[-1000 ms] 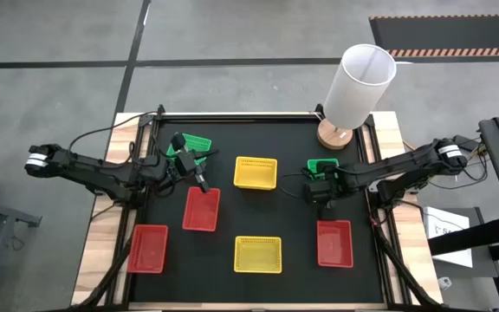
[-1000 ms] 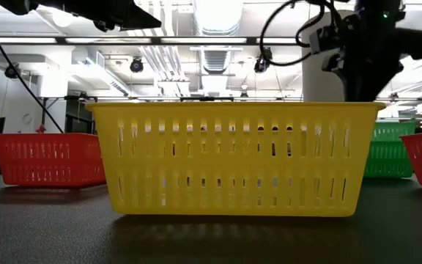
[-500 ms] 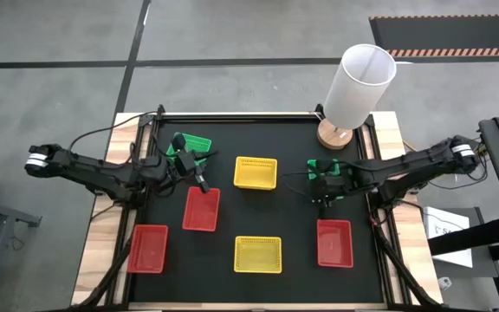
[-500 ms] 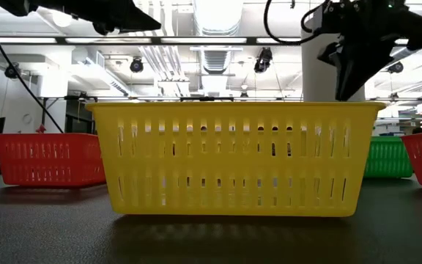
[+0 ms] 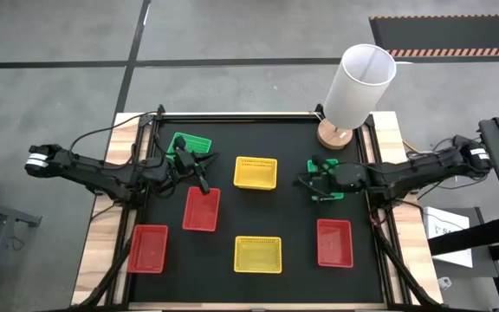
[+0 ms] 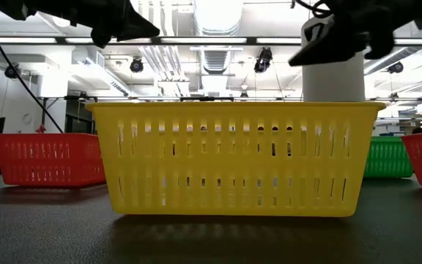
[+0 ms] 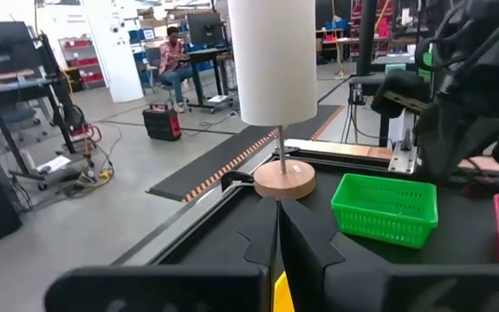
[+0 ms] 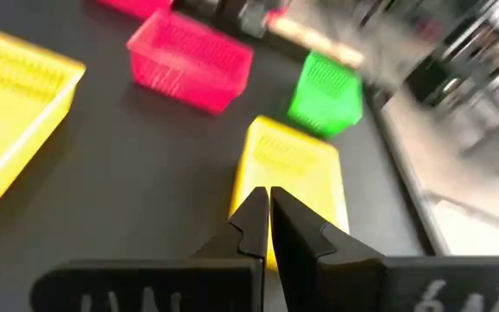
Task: Stack baskets by color
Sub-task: Stack the green basket on top of the right green bin
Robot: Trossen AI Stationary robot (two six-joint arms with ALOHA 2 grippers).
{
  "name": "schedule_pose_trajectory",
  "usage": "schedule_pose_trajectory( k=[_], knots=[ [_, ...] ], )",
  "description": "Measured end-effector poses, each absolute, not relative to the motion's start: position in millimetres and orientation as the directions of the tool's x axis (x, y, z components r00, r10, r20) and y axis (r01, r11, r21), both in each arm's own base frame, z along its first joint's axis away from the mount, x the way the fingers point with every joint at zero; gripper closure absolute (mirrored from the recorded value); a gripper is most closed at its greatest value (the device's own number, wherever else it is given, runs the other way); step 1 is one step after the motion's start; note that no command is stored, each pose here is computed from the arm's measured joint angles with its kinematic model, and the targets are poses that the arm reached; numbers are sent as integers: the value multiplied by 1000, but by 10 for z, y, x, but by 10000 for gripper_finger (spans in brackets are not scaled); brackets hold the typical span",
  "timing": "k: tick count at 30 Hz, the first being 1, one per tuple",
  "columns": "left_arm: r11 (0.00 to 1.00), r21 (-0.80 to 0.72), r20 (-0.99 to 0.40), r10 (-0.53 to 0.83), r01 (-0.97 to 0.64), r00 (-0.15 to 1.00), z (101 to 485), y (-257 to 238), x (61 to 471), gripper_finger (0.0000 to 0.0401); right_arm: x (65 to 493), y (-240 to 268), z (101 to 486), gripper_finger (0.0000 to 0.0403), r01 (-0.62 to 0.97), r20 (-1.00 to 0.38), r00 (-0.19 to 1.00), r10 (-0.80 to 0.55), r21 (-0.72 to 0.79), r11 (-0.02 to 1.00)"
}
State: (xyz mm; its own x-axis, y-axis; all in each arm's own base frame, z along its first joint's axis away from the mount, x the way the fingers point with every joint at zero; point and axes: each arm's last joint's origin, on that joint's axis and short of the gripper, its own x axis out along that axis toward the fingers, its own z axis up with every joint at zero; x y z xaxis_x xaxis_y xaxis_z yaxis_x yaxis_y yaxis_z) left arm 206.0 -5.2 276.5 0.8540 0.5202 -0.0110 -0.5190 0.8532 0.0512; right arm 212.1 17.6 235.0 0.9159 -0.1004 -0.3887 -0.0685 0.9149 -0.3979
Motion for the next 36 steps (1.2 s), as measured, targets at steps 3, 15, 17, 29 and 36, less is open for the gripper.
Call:
schedule_pose_trajectory(
  k=[3,15,17,29,36],
  knots=[
    [854,26,-12,520,-520,854,2764,-52,2060,401,2089,119,2301,394,-25,-300,947,-119,-436,900],
    [828,-43,-12,559,-559,829,2753,-44,2070,401,1949,60,2255,394,21,-223,965,-139,-461,887],
    [814,-63,-17,577,-577,816,2733,-37,2090,401,1922,52,2223,394,30,-226,963,-147,-454,890],
    [744,-124,-150,639,-656,754,2475,107,2410,401,1812,2,2118,394,151,-227,933,-278,-453,879],
    [606,-132,-396,693,-784,602,2503,333,2443,401,1816,2,2137,394,154,-222,935,-278,-451,879]
  ],
)
